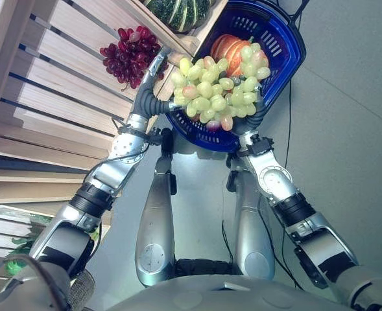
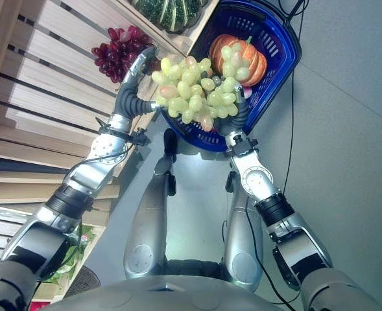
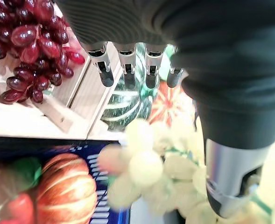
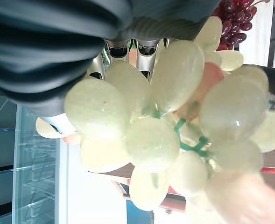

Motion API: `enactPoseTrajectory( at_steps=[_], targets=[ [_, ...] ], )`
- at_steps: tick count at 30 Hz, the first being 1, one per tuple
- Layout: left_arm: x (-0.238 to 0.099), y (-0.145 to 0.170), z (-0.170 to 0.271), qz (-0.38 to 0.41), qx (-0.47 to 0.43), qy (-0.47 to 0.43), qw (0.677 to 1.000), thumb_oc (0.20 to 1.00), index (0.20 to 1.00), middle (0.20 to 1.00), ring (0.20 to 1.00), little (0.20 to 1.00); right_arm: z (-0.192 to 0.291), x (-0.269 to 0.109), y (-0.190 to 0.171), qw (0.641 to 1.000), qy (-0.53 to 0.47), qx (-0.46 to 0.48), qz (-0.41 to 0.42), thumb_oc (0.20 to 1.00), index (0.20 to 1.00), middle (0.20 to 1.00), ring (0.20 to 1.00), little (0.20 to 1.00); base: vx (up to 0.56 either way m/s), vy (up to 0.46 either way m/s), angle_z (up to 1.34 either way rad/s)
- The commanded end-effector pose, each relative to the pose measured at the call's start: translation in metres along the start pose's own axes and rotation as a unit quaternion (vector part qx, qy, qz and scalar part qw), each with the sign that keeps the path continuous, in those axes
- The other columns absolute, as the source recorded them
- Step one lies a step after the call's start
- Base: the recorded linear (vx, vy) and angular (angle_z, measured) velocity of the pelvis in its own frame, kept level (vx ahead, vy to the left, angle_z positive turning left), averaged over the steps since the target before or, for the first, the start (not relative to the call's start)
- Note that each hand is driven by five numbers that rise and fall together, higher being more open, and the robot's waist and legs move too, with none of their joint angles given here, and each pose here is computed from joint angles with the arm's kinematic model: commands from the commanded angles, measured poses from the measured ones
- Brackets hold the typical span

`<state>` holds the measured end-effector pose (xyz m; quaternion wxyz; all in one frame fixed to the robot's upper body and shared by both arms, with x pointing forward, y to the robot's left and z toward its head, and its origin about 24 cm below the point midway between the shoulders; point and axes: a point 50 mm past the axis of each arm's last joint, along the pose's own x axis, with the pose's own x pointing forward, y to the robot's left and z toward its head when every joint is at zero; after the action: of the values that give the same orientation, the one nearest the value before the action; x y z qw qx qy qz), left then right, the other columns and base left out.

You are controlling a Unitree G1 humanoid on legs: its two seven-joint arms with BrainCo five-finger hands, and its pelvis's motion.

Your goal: Pick up fruits and vegetables into the basket

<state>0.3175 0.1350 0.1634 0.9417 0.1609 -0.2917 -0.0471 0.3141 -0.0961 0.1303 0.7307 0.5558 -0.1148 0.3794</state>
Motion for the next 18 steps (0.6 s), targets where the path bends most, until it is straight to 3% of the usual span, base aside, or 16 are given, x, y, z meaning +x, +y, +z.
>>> enactPoseTrajectory(
  at_steps=[1, 7, 18],
  targets=[
    [0.006, 0.022, 0.021, 0.072, -0.022, -0.074, 0.994, 1.0, 1.0, 1.0, 1.0, 1.0, -0.003, 0.015, 0.039, 0.993, -0.023, 0.013, 0.113, 0.2, 0.2, 0.2, 0.2, 0.2, 0.0, 0.0, 0.0],
    [0.006, 0.044, 0.022, 0.147, -0.072, -0.092, 0.982, 1.0, 1.0, 1.0, 1.0, 1.0, 0.01, 0.014, 0.035, 0.994, -0.043, -0.02, 0.097, 0.2, 0.2, 0.2, 0.2, 0.2, 0.0, 0.0, 0.0],
    [0.025, 0.077, 0.016, 0.24, -0.044, -0.095, 0.965, 1.0, 1.0, 1.0, 1.0, 1.0, 0.062, 0.03, 0.015, 0.982, -0.089, -0.166, -0.008, 0.2, 0.2, 0.2, 0.2, 0.2, 0.0, 0.0, 0.0]
  ],
)
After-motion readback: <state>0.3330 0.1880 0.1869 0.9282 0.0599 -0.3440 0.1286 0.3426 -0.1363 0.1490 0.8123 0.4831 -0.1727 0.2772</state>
